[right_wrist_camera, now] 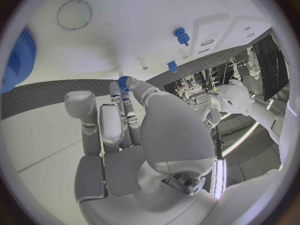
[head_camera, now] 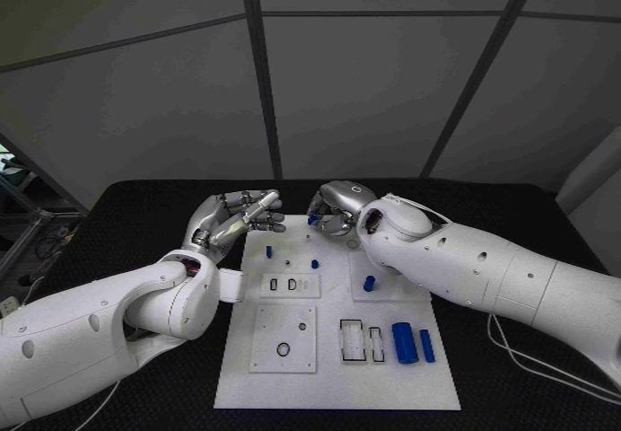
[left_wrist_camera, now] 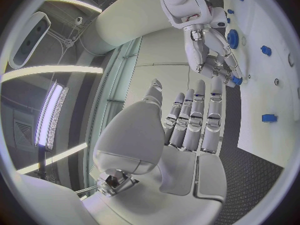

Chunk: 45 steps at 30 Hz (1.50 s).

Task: Assemble the parts on the task board

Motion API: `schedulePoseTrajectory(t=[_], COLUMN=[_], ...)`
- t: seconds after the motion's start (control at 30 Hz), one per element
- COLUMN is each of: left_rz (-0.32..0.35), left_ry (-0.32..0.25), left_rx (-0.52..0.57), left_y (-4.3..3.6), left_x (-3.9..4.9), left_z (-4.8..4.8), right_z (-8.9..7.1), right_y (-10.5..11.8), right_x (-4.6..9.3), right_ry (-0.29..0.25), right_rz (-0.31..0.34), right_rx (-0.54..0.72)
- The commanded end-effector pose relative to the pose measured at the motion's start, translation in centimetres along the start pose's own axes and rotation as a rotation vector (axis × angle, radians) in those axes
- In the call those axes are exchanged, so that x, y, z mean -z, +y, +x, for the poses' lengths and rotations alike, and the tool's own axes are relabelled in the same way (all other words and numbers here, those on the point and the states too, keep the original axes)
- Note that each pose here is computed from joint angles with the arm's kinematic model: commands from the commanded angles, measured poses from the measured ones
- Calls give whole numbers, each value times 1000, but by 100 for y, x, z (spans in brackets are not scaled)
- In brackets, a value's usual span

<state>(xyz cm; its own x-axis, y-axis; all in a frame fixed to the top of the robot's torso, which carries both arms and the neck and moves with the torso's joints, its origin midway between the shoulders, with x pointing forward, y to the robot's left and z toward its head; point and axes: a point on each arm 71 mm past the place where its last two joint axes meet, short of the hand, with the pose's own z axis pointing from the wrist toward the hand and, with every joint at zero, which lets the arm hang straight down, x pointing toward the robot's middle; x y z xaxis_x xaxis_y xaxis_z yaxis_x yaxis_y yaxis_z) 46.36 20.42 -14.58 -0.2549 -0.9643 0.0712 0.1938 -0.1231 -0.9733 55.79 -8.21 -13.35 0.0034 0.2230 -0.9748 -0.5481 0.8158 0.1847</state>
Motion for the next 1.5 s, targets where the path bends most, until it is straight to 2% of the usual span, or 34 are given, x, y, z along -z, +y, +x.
schedulePoseTrajectory(t=[0.03,0.3,0.73,0.9,1.03,1.13,1.23,1.43,1.5], left_rz=[9,8,3,2,2,1,1,-1,-1], left_ry=[18,20,27,28,25,23,19,13,13], left_rx=[3,4,8,8,6,4,1,-4,-4], left_y=[-19,-18,-13,-14,-16,-18,-20,-16,-14], left_x=[-6,-9,-11,-9,-4,0,4,4,3], left_z=[18,20,27,21,-1,-18,-42,-77,-79], right_z=[17,28,7,-37,-126,-194,-268,-368,-385], right_y=[0,-31,-36,-45,-121,-210,-360,-709,-796], right_x=[-6,-9,-16,31,168,299,482,813,882], right_ry=[39,49,14,-13,-42,-44,-12,88,107], right_rz=[1,24,31,26,26,41,84,198,224], right_rx=[4,11,9,6,-5,-26,-71,-153,-162])
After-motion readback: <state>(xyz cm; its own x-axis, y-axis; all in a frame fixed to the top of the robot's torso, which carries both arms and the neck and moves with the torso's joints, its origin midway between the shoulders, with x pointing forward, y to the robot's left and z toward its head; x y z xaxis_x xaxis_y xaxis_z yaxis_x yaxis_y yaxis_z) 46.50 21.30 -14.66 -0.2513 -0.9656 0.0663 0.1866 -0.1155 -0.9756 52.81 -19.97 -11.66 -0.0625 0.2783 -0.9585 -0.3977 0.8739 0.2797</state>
